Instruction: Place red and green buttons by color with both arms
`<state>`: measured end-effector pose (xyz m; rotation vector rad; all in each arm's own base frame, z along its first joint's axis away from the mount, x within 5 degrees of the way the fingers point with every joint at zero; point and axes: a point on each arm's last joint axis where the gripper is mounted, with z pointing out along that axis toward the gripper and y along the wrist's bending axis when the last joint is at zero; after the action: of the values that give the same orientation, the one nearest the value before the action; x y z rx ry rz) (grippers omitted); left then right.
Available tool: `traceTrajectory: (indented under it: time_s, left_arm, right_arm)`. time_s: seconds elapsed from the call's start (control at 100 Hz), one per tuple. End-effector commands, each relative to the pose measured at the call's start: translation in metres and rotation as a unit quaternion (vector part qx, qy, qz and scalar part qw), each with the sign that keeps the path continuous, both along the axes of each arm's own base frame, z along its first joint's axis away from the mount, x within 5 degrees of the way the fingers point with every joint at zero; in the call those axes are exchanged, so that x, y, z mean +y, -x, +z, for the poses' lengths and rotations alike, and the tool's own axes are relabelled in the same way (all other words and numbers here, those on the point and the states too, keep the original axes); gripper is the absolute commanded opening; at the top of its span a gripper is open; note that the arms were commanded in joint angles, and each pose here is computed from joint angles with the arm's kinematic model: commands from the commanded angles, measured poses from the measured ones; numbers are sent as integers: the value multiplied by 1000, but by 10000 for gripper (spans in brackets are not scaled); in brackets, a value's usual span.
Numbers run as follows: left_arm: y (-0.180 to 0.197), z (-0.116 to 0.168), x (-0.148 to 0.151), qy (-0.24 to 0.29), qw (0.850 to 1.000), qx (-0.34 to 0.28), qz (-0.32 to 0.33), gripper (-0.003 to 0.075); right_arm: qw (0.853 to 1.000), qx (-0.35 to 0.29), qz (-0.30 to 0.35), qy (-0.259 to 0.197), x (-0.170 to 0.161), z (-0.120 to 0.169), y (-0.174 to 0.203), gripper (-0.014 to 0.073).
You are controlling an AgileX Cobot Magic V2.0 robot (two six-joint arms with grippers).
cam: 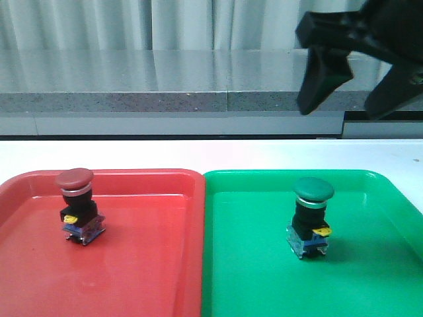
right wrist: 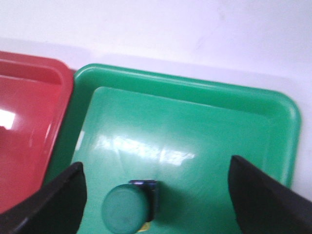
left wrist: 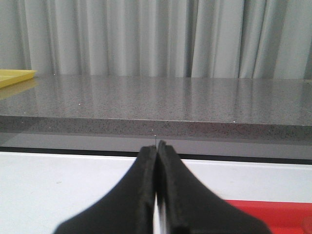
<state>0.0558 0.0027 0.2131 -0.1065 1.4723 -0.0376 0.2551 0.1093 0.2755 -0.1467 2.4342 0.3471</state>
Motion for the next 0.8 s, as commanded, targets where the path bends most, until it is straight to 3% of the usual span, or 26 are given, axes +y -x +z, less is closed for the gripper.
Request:
traceTrajectory:
  time_s: [0.0, 0.21, 0.28, 0.61, 0.67, 0.79]
  left_arm:
    - [3, 5, 0, 1, 999, -49, 3, -20]
    - [3, 5, 0, 1, 999, -49, 3, -20]
    - [3, 5, 0, 1, 999, -49, 3, -20]
    - [3, 5, 0, 1, 999, -49, 3, -20]
    - [3, 5, 0, 1, 999, -49, 3, -20]
    - [3, 5, 0, 1, 999, -49, 3, -20]
  right_arm:
    - [998, -60, -19, -10, -19, 23, -1, 594]
    - [993, -84, -77, 6, -64, 23, 14, 591]
    - [991, -95, -93, 10, -76, 23, 22, 545]
    - [968, -173, -183, 9, -114, 19, 67, -16]
    - [964, -188, -190, 9, -117, 17, 75, -72]
    - [961, -202, -187, 21, -117, 12, 86, -64]
